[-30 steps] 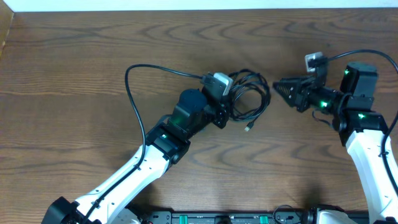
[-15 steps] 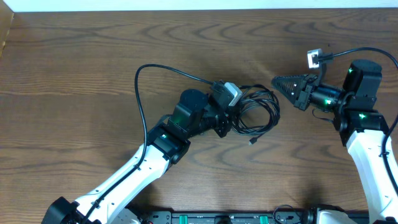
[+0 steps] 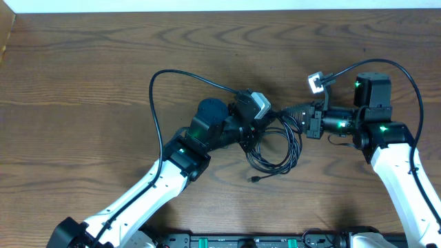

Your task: Untangle cables

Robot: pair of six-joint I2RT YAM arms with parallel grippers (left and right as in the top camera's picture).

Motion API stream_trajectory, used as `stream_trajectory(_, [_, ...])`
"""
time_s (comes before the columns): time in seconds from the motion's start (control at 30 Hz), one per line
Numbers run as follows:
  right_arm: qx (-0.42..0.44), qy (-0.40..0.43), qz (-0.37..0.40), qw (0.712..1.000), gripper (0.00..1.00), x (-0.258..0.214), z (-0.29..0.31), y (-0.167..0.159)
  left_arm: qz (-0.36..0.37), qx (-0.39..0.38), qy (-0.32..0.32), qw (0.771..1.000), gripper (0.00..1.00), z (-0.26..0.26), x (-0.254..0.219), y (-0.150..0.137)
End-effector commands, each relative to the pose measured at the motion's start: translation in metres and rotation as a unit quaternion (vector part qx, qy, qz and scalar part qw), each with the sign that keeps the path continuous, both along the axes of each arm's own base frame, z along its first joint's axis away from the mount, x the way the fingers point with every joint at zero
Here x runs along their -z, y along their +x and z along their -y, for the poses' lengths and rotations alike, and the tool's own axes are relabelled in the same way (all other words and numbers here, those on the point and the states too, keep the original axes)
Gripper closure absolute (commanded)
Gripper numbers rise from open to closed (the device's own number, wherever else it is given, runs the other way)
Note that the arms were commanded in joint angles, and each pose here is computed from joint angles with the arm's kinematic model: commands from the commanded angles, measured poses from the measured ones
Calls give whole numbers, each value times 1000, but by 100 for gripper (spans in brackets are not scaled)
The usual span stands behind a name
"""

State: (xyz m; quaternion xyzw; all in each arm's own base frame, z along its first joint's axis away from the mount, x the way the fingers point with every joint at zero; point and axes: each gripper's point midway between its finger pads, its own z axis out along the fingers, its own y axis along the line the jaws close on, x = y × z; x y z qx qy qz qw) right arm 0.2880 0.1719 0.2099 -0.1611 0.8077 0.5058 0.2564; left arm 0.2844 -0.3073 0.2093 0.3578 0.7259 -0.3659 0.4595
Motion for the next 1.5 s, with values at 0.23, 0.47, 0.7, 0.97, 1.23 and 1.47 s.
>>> stream_trajectory(0.23, [77, -145, -17, 986, 99, 48, 27, 11, 25, 9, -52, 998, 92, -17, -34, 18])
stream_trajectory(0.47, [104, -188, -32, 976, 97, 61, 41, 12, 26, 32, -65, 997, 92, -23, -39, 16])
stream_trajectory(0.7, [64, -64, -15, 996, 90, 23, 38, 6, 5, 30, -55, 998, 92, -24, -29, 16])
stream_trajectory(0.97, [-26, 52, 27, 998, 83, -17, 21, -16, -1, 30, -52, 998, 92, -23, -25, 17])
stream_trajectory(1.23, [-91, 96, 52, 990, 82, -33, 2, -35, -1, 30, -52, 998, 92, -23, -25, 17])
stream_trajectory(1.47, [-82, 10, 37, 996, 83, -4, -16, -33, 7, 30, -56, 998, 92, -23, -28, 17])
